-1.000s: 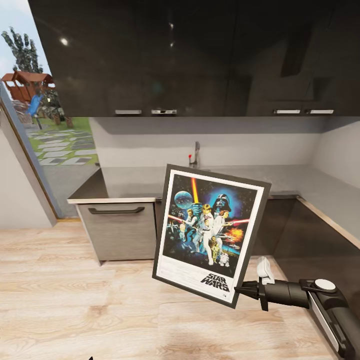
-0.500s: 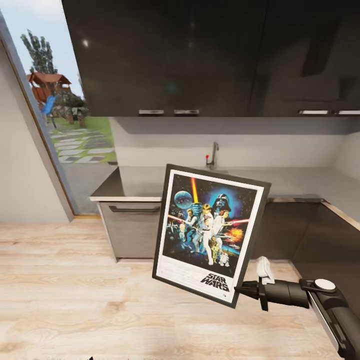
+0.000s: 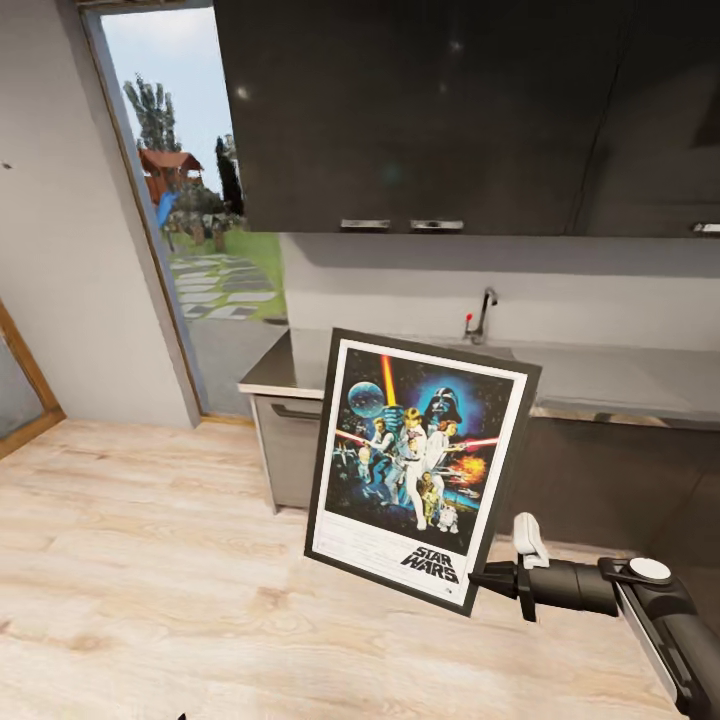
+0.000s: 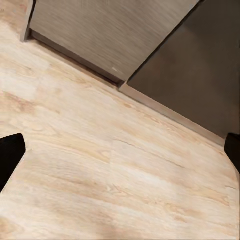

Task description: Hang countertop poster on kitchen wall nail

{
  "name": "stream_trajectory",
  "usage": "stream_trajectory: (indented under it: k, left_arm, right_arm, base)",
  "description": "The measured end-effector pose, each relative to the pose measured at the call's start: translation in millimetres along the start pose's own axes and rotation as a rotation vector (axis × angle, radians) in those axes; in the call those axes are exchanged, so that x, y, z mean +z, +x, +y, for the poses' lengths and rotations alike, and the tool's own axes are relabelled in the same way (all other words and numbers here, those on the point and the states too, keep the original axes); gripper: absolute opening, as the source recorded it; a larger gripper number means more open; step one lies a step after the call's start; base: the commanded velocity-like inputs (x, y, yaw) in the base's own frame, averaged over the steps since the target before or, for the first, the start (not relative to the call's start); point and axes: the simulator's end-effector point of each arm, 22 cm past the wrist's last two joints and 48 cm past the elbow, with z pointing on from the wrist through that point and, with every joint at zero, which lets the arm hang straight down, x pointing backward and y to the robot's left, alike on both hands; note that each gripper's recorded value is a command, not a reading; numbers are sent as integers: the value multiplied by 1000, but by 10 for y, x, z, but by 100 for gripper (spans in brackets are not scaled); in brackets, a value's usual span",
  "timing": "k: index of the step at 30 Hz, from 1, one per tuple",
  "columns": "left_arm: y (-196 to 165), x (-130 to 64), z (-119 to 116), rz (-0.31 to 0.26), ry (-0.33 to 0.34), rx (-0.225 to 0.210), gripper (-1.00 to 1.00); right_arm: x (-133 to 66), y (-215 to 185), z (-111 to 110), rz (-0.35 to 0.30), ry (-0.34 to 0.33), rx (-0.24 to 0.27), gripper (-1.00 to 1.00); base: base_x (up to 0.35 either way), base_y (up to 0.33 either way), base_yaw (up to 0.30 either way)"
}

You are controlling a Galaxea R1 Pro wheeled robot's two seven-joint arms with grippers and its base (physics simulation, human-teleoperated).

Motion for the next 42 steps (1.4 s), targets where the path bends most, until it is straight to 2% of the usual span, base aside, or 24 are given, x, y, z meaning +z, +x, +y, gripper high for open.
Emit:
stream_trajectory:
  k: [20, 39, 42]
  left_arm:
    - [2, -2, 0, 0, 0, -1, 100]
    - [7, 0, 0, 2, -1, -1, 100]
    - [28, 9, 46, 4, -30, -3, 100]
  right_arm:
    - [0, 3, -1, 1, 1, 0, -100]
    - [0, 3, -3, 1, 3, -1, -100]
    - [-1, 2, -3, 1, 3, -1, -100]
  base:
    - [142, 263, 288]
    - [255, 203, 288]
    - [314, 137, 288]
